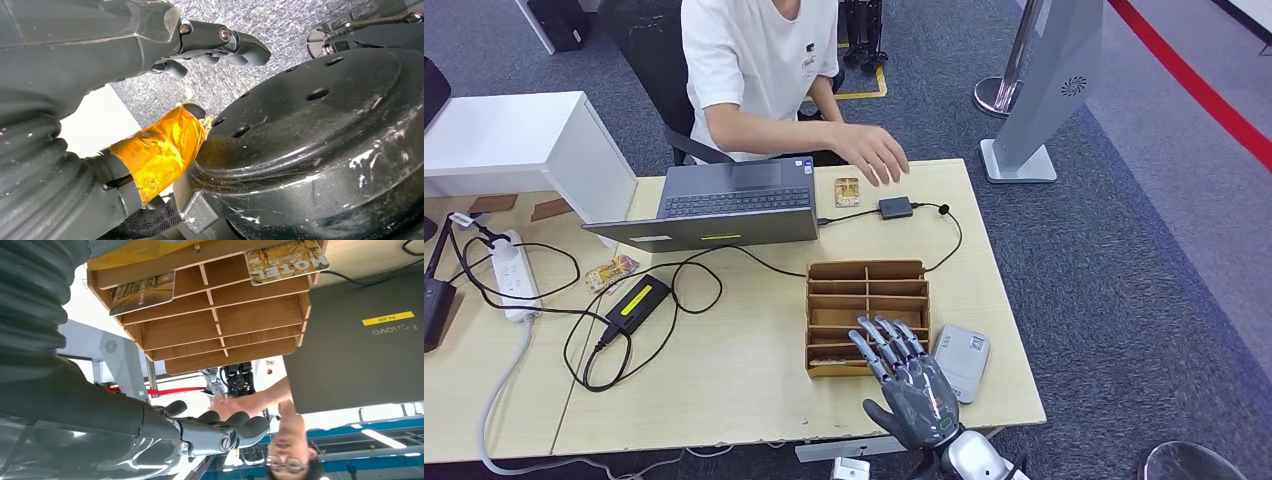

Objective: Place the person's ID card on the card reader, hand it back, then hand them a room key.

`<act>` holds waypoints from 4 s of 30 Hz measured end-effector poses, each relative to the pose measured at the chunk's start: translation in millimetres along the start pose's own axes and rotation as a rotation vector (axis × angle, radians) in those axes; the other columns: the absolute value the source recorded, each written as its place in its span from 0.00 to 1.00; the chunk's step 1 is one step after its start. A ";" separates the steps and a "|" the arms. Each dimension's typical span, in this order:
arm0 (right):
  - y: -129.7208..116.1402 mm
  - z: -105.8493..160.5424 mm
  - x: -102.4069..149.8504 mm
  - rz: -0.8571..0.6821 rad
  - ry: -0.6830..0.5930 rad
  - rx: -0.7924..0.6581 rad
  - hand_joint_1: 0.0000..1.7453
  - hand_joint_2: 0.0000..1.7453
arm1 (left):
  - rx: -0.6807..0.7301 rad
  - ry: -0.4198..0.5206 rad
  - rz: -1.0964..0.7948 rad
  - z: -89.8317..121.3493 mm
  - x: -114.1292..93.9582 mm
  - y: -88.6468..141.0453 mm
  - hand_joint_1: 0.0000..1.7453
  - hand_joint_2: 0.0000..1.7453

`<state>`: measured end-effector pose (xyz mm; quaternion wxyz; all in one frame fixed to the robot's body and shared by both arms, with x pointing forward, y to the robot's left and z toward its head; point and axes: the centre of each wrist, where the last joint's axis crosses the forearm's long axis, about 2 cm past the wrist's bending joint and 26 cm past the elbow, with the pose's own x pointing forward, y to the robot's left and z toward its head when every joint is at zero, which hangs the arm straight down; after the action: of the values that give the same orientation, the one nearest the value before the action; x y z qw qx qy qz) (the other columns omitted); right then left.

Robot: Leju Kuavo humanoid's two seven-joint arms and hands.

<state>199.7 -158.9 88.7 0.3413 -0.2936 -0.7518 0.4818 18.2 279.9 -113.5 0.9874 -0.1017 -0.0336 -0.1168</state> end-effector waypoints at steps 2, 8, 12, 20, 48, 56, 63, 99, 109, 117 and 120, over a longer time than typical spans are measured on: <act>0.1 0.0 0.0 0.000 0.000 0.000 0.00 1.00 | 0.000 0.000 0.000 0.0 0.0 0.0 0.00 1.00; 0.3 0.2 0.0 -0.001 0.001 0.001 0.00 1.00 | 0.000 0.000 0.000 0.0 0.0 0.0 0.00 1.00; 2.7 1.8 -1.2 0.002 0.011 0.009 0.00 1.00 | 0.000 0.000 -0.001 0.0 -0.1 0.1 0.00 1.00; 16.1 14.0 -22.2 0.066 0.102 0.046 0.00 1.00 | 0.001 0.001 -0.010 0.2 -0.7 1.2 0.00 1.00; 27.8 37.7 -43.1 0.084 0.238 0.091 0.00 1.00 | 0.005 0.001 -0.004 0.2 -1.2 1.0 0.00 1.00; 22.1 26.3 -42.2 0.084 0.218 0.073 0.00 1.00 | 0.004 0.002 -0.011 0.2 -1.2 1.0 0.00 1.00; 19.7 14.3 -41.8 0.081 0.203 0.066 0.00 1.00 | 0.002 0.004 -0.018 0.2 -1.2 0.9 0.00 1.00; 25.0 -8.5 -54.1 0.064 0.239 0.084 1.00 1.00 | 0.145 -0.192 -0.248 1.0 -0.6 6.8 0.00 1.00; 23.4 -9.3 -53.6 0.069 0.236 0.082 1.00 1.00 | 0.081 -0.155 -0.210 0.8 -1.0 5.7 0.00 1.00; 22.7 -9.1 -52.9 0.065 0.238 0.079 1.00 1.00 | 0.080 -0.157 -0.186 0.9 -1.1 5.7 0.00 1.00; 19.9 -11.4 -52.4 0.060 0.237 0.073 1.00 1.00 | 0.076 -0.148 -0.183 0.9 -1.0 5.7 0.00 1.00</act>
<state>242.2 -186.0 61.7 0.4236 -0.3582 -0.6790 0.4809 18.5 285.7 -113.8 0.9706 -0.0693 -0.1198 -0.1970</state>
